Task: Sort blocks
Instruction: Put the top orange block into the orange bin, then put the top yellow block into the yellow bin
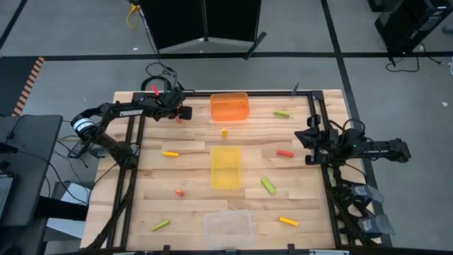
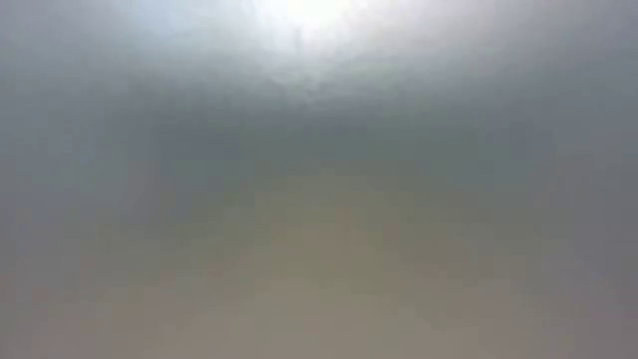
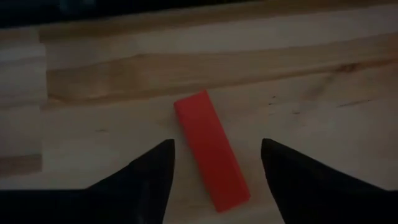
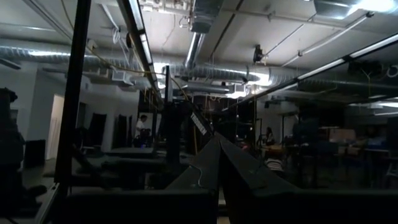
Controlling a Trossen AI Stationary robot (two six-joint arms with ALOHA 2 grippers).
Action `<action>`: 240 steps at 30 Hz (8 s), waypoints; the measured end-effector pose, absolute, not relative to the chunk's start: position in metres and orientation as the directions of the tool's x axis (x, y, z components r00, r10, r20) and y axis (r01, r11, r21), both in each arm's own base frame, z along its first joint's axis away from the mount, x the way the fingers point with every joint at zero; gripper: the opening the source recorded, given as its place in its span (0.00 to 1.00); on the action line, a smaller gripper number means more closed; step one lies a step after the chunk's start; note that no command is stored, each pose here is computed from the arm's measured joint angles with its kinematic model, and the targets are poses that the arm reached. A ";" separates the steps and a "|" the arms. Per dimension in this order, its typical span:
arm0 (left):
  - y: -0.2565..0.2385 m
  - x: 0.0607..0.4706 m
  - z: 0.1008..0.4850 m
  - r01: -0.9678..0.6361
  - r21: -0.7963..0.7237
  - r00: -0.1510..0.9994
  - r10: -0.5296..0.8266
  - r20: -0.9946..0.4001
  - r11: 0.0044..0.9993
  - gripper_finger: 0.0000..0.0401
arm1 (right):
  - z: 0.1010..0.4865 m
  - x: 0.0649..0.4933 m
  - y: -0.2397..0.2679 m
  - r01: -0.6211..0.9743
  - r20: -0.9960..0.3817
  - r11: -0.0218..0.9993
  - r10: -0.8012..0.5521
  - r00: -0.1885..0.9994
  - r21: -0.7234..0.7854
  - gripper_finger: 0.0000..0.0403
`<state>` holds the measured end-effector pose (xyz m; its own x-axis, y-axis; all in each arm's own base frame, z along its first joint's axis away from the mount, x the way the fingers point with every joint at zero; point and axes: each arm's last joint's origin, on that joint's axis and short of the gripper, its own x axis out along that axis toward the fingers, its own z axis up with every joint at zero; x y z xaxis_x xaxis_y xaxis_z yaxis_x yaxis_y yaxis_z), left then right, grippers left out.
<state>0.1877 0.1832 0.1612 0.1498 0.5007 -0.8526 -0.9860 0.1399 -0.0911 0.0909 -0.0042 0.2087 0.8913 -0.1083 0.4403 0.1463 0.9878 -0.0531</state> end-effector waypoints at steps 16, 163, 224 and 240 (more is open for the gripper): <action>0.182 0.189 0.159 -0.978 -0.166 0.207 0.458 -0.865 0.128 0.69 | 0.209 0.091 -0.004 0.147 0.443 0.988 -0.108 0.890 -0.054 0.06; 0.157 0.301 0.244 -0.704 -0.233 0.678 0.536 -0.503 0.671 0.26 | 0.211 0.089 -0.007 0.210 0.462 0.977 -0.207 0.862 0.045 0.06; 0.051 0.185 0.225 -0.401 -0.427 0.916 0.357 -0.184 0.811 0.63 | 0.185 0.140 -0.014 0.419 -0.083 0.888 -0.410 0.908 0.189 0.07; 0.044 0.185 0.228 -0.330 -0.426 0.941 0.329 -0.078 0.842 0.63 | 0.202 0.263 -0.041 0.354 -0.364 0.933 -0.306 0.880 0.070 0.44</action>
<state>0.1850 0.0440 0.2279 0.9410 0.3293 -0.0779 -0.3301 0.8424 -0.4259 0.2625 -0.0413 0.2025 0.8796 -0.3063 -0.3639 0.3538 0.9327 0.0700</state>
